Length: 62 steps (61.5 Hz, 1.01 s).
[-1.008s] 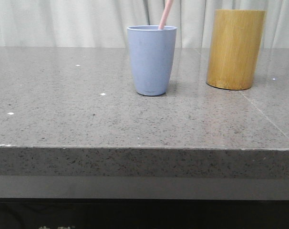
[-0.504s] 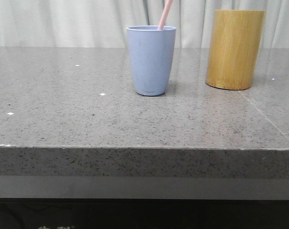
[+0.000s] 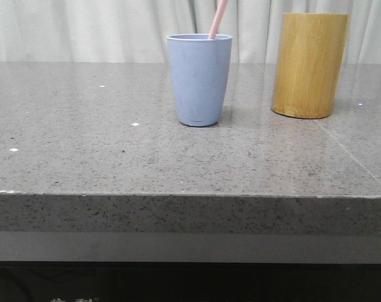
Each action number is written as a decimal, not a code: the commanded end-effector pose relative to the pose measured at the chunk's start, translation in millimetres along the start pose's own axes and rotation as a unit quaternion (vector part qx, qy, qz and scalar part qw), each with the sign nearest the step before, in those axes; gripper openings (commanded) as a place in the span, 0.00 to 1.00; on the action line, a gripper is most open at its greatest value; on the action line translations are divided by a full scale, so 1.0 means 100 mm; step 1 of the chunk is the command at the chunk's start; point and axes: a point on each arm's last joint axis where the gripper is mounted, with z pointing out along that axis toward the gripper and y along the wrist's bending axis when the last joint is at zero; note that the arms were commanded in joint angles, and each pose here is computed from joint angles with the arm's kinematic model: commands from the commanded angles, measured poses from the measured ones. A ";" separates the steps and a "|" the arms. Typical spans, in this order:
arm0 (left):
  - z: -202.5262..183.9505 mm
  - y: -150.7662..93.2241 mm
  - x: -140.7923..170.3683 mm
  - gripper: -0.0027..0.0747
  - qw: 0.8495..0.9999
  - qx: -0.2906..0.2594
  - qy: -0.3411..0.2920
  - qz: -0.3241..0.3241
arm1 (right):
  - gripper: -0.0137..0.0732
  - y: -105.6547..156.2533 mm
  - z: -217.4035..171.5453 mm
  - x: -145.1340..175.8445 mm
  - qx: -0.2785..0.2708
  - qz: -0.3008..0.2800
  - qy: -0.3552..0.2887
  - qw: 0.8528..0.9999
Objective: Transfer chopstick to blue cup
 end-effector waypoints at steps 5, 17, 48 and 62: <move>-0.02 0.01 -0.04 0.01 0.999 -0.002 -0.042 -0.009 | 0.08 0.00 -0.02 -0.10 0.004 -0.004 -0.054 0.999; -0.02 0.01 -0.04 0.01 0.999 -0.002 -0.042 -0.009 | 0.08 0.00 -0.02 -0.10 0.006 -0.005 -0.055 0.998; -0.02 0.01 -0.04 0.01 0.999 -0.002 -0.042 -0.009 | 0.08 -0.02 -0.02 -0.10 0.016 -0.006 -0.056 0.998; -0.02 0.01 -0.04 0.01 0.999 -0.002 -0.042 -0.009 | 0.08 -0.02 -0.02 -0.10 0.016 -0.006 -0.056 0.998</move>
